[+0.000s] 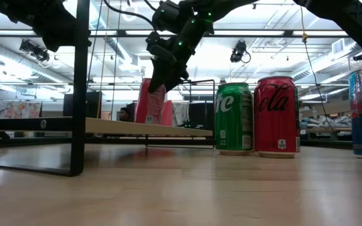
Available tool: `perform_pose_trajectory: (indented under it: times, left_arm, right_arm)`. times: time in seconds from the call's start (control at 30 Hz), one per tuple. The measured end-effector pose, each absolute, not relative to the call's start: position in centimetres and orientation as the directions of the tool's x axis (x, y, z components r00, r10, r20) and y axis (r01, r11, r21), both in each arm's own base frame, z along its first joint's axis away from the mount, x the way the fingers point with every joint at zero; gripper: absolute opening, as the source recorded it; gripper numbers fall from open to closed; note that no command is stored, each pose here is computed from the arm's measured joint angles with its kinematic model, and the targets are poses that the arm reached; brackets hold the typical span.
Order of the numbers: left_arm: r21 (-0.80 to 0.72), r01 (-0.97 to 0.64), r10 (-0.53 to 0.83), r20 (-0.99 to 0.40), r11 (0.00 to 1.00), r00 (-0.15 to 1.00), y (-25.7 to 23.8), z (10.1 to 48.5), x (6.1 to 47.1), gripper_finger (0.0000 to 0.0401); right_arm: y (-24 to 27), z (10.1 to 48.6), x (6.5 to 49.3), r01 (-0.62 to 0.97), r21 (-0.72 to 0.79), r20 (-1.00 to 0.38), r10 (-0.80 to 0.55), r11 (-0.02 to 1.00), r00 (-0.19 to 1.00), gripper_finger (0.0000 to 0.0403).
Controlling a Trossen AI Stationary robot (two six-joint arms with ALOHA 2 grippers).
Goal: Place canned beverage on shelf
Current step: Put the orange soda can on the shelf
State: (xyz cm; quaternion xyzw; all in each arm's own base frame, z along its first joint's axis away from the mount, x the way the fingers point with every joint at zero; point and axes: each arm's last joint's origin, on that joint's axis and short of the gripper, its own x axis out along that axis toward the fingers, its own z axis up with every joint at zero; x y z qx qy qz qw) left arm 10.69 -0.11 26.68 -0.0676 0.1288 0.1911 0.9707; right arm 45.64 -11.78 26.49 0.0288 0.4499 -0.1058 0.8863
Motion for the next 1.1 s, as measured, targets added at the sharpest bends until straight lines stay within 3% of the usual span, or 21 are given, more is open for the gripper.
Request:
perform_pose_trajectory:
  times: [0.6, 1.1]
  left_arm:
    - [-0.083, -0.389, 0.354, -0.276, 0.918, 0.894, -0.1, 26.7, 10.7, 0.0231]
    - [-0.086, -0.389, 0.353, -0.275, 0.917, 0.894, -0.1, 26.7, 10.7, 0.0231]
  right_arm:
    - [-11.1, 26.5, 45.8, 0.201, -0.041, -0.805, -0.151, 0.979, 0.574, 0.0351]
    - [-9.7, 28.4, 46.0, 0.211, -0.162, -0.789, -0.255, 0.964, 0.559, 0.0352]
